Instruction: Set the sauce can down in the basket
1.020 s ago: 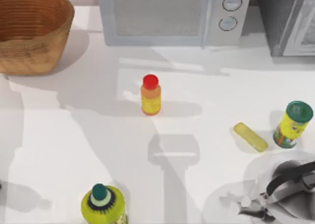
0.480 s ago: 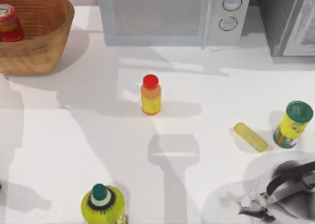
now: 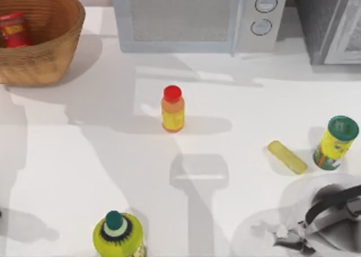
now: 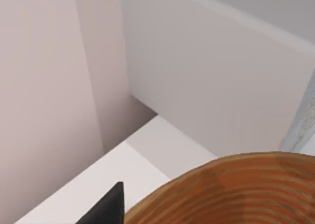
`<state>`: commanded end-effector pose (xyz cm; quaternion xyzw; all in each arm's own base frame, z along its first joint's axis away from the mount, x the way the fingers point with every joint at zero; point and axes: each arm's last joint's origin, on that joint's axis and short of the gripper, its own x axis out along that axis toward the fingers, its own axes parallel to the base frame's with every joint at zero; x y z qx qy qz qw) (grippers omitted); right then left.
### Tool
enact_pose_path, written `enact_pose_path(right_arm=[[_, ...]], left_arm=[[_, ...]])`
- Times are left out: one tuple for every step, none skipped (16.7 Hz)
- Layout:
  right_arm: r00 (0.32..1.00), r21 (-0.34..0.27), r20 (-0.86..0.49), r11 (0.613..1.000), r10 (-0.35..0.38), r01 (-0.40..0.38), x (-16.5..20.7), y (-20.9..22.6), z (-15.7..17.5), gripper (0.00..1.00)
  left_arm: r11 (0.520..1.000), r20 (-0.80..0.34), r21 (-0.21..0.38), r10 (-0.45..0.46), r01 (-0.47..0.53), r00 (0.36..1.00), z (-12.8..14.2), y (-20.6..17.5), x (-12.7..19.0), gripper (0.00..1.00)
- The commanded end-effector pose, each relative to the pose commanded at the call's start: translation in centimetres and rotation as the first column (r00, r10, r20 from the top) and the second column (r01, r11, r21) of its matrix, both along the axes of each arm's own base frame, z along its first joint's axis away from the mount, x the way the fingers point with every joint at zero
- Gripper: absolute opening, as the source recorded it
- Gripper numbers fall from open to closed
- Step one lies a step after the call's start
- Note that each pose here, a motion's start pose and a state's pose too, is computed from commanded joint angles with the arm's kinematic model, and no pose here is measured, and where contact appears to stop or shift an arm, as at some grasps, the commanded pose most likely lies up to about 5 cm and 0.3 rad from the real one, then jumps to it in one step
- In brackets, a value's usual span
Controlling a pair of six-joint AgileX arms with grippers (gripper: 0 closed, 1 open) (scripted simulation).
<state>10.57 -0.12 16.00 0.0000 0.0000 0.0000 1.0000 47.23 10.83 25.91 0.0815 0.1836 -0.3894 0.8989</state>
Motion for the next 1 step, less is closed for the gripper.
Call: enact_pose_path(right_arm=[[1.0,0.0,0.0,1.0,0.0,0.0,0.0,0.0,0.0,1.0]], left_arm=[[1.0,0.0,0.0,0.0,0.0,1.0,0.0,0.0,0.0,1.0]])
